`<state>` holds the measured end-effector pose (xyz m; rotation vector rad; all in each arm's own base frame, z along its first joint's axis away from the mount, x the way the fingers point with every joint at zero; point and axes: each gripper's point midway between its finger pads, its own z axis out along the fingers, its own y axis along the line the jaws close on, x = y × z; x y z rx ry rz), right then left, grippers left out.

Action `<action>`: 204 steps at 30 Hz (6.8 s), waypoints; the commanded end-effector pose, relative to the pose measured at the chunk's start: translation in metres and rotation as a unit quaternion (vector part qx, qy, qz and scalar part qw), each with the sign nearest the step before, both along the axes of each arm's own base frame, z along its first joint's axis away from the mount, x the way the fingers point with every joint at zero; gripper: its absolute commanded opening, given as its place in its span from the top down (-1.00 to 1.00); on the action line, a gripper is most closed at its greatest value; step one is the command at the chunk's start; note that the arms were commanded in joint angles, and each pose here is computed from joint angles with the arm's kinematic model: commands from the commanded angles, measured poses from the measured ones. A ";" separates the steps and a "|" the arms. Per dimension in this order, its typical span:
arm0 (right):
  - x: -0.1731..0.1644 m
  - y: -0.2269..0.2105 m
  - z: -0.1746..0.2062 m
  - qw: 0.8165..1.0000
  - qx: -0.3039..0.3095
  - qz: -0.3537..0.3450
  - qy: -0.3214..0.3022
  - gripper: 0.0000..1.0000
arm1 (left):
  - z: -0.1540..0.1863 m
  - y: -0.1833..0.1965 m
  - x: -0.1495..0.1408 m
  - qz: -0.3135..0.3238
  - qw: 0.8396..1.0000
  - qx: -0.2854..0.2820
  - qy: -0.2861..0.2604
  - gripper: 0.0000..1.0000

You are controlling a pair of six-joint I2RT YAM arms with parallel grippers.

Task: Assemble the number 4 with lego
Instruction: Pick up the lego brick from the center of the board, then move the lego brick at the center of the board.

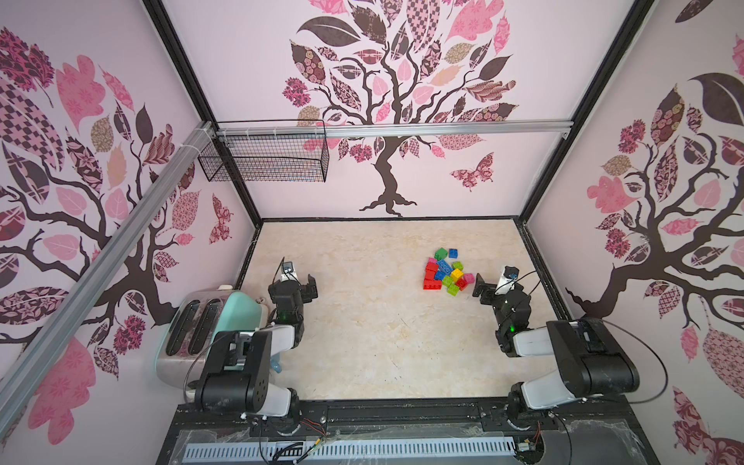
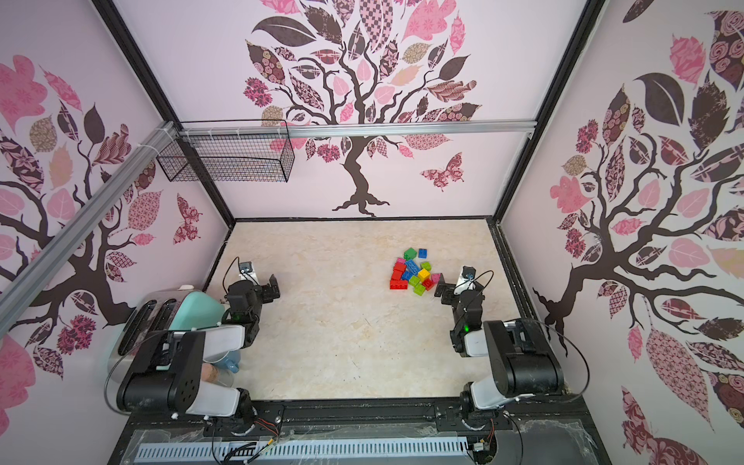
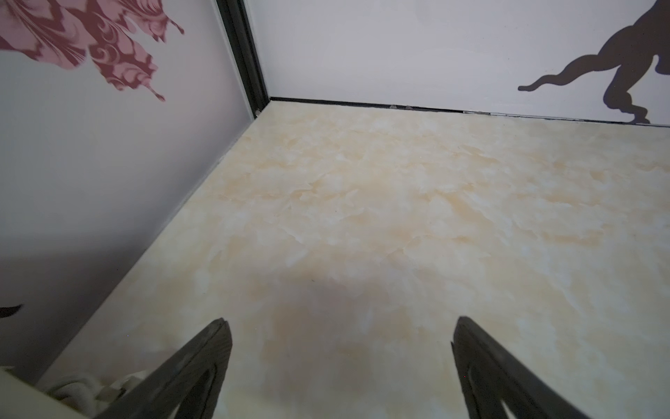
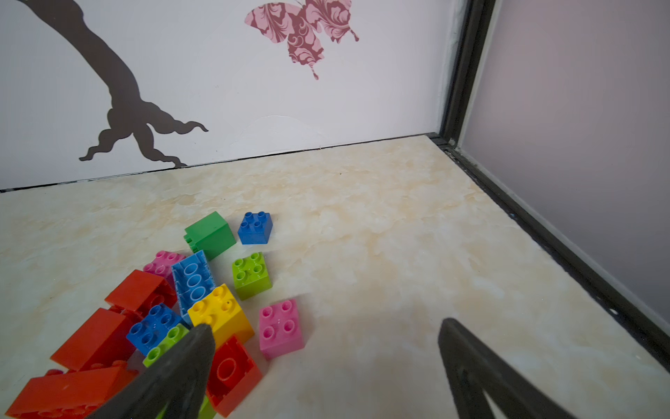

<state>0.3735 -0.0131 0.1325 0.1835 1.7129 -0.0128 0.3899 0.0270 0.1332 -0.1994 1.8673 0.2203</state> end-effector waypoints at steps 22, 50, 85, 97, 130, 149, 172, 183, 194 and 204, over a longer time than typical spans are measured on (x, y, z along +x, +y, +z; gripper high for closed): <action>-0.010 0.082 -0.033 0.909 0.121 0.104 0.386 -0.85 | 0.091 -0.091 -0.054 0.011 0.957 -0.288 0.015 -0.96; 0.022 0.114 -0.111 0.871 0.123 0.065 0.471 -0.20 | 0.055 -0.044 -0.070 0.151 0.953 -0.263 0.012 -0.96; 0.040 0.116 -0.057 0.902 0.069 0.076 0.419 0.85 | 0.039 -0.067 -0.059 0.092 0.966 -0.224 0.088 -0.96; 0.072 0.124 -0.067 0.905 0.062 0.055 0.417 1.00 | 0.034 -0.099 -0.047 0.015 0.961 -0.246 0.124 -0.96; 0.027 0.114 -0.136 0.855 0.041 0.021 0.517 1.00 | 0.027 -0.100 -0.047 0.013 0.962 -0.234 0.137 -0.96; -0.016 0.108 -0.148 0.830 0.025 -0.008 0.557 1.00 | 0.019 -0.105 -0.044 0.004 0.961 -0.233 0.152 -0.96; -0.014 0.107 -0.156 0.815 0.034 0.024 0.577 1.00 | 0.014 -0.103 -0.042 0.006 0.959 -0.231 0.164 -0.96; -0.050 0.121 -0.091 0.813 0.070 0.095 0.571 1.00 | 0.018 -0.109 -0.044 -0.011 0.956 -0.237 0.172 -0.96; -0.035 0.126 -0.060 0.851 0.073 0.123 0.505 1.00 | 0.018 -0.126 -0.046 -0.046 0.950 -0.240 0.197 -0.96; -0.044 0.135 -0.052 0.809 -0.091 0.294 0.501 1.00 | 0.031 -0.123 -0.051 -0.046 0.951 -0.246 0.184 -0.96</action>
